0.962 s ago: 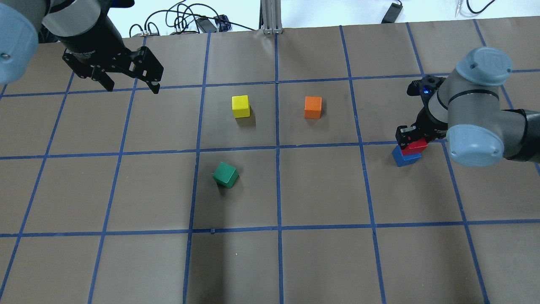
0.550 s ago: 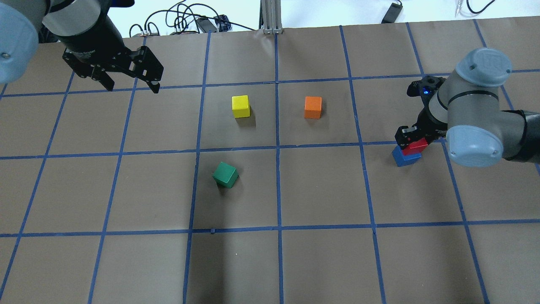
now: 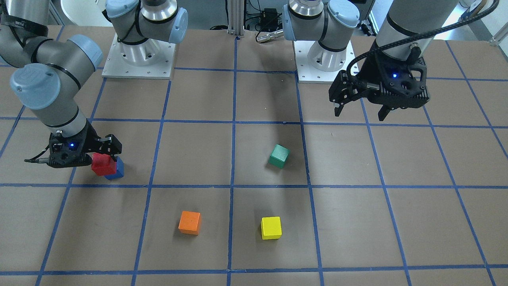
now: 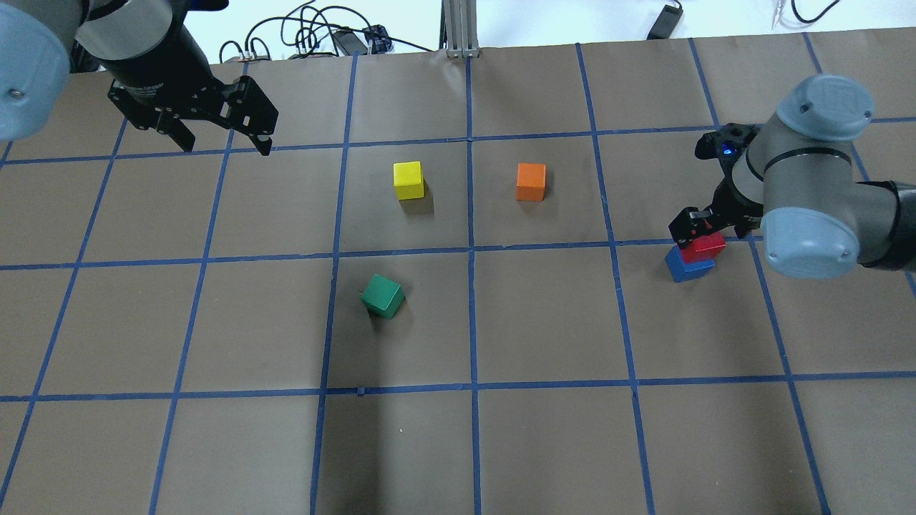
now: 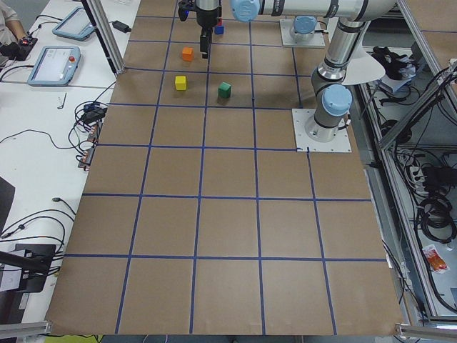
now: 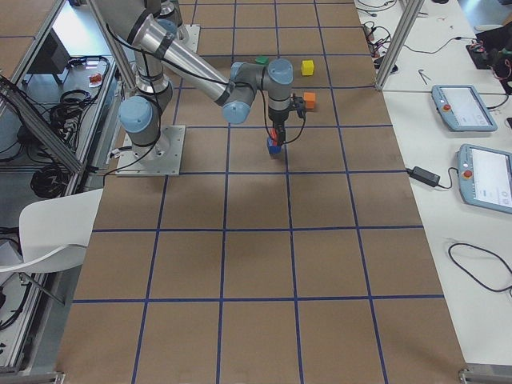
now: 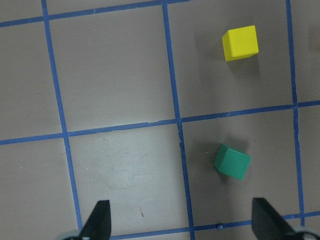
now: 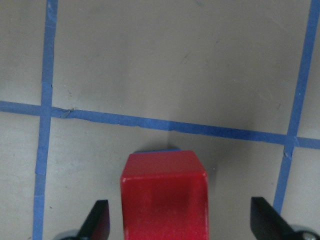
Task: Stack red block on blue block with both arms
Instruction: 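Open the right gripper and raise it away from the stack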
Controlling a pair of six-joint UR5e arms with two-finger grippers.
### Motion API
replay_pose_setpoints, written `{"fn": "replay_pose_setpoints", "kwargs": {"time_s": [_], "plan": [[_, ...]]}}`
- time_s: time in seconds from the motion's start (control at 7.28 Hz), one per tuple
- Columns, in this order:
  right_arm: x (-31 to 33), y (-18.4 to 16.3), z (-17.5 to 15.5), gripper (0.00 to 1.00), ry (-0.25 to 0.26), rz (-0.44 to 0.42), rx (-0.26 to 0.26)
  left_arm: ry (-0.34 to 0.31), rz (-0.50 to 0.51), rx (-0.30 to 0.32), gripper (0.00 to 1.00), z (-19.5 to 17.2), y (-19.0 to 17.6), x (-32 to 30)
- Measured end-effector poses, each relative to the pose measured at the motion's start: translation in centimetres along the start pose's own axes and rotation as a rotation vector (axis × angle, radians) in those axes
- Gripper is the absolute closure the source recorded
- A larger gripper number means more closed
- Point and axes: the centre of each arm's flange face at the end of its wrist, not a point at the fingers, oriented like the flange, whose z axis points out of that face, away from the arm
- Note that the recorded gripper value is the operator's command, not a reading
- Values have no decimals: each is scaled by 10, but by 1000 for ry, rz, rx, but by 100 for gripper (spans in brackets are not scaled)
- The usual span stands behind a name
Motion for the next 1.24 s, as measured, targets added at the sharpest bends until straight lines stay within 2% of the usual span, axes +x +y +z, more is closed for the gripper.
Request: {"fn": "replay_pose_setpoints", "kwargs": {"time_s": [0.14,0.27,0.69,0.82,0.96,1.24], "plan": [[1,-1,-23,0,1,8,-3,0,-1,0,0,0,0,0],[1,-1,-54,0,-8,25,-28,1,-3,0,0,0,-1,-1],[-7,11,-185,0,-54,116,-119,0,-2,3,0,0,-2,-1],[-16,13,-207,0,-73,155,-132,-1,-2,3,0,0,-2,-1],[-31,11,-214,0,-94,192,-134,-2,-3,3,0,0,-2,-1],[-76,-2,-203,0,-101,178,-149,-5,-1,3,0,1,-2,-1]]}}
